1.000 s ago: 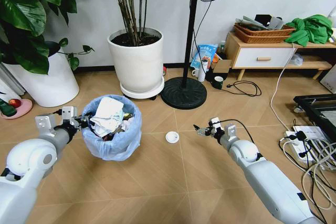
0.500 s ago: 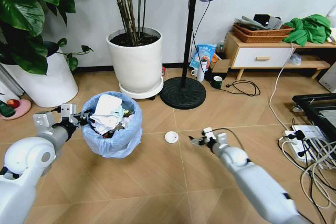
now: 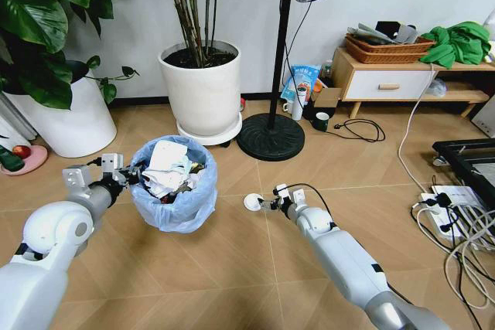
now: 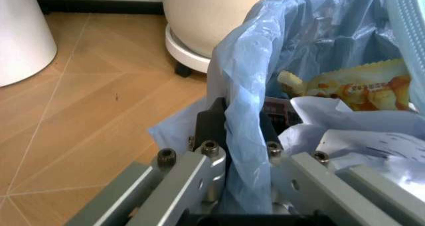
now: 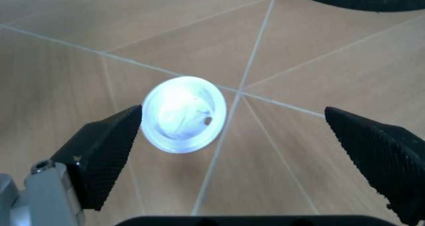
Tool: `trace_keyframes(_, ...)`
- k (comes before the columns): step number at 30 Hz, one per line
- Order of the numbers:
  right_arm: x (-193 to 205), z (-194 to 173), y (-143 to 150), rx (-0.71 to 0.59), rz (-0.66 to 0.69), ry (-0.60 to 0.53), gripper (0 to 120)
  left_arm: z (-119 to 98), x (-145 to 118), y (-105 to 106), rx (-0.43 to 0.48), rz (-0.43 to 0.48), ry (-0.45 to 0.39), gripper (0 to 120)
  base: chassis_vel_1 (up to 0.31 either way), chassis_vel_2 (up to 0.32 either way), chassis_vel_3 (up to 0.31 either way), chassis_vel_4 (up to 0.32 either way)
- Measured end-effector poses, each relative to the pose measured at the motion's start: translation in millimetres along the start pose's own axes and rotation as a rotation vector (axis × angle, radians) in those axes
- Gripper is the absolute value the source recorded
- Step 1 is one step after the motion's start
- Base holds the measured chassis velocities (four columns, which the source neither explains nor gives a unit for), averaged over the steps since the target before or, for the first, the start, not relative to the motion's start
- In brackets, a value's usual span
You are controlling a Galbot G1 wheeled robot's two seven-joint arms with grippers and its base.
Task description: Pick up the trash bin and place the garbage on the floor into it.
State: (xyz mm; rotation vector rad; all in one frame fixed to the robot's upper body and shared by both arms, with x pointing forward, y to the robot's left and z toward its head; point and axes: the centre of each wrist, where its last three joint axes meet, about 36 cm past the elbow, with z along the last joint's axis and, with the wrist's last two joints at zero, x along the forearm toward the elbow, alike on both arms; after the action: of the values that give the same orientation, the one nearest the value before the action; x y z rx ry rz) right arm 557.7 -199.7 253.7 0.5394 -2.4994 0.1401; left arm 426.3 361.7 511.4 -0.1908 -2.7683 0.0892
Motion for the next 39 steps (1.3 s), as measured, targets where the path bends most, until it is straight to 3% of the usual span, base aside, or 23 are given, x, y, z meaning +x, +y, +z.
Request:
trace_keyframes(10,-14,6,-7,0.003,0.018,0.025,100,3,-5,-5,0.001,0.014,0.008,0,0.000,0.000,0.000,0.000)
trace_keyframes(39,-51,0,10,0.001,0.025,0.075,100,5,-23,-8,0.009,0.044,0.012,0,0.000,0.000,0.000,0.000)
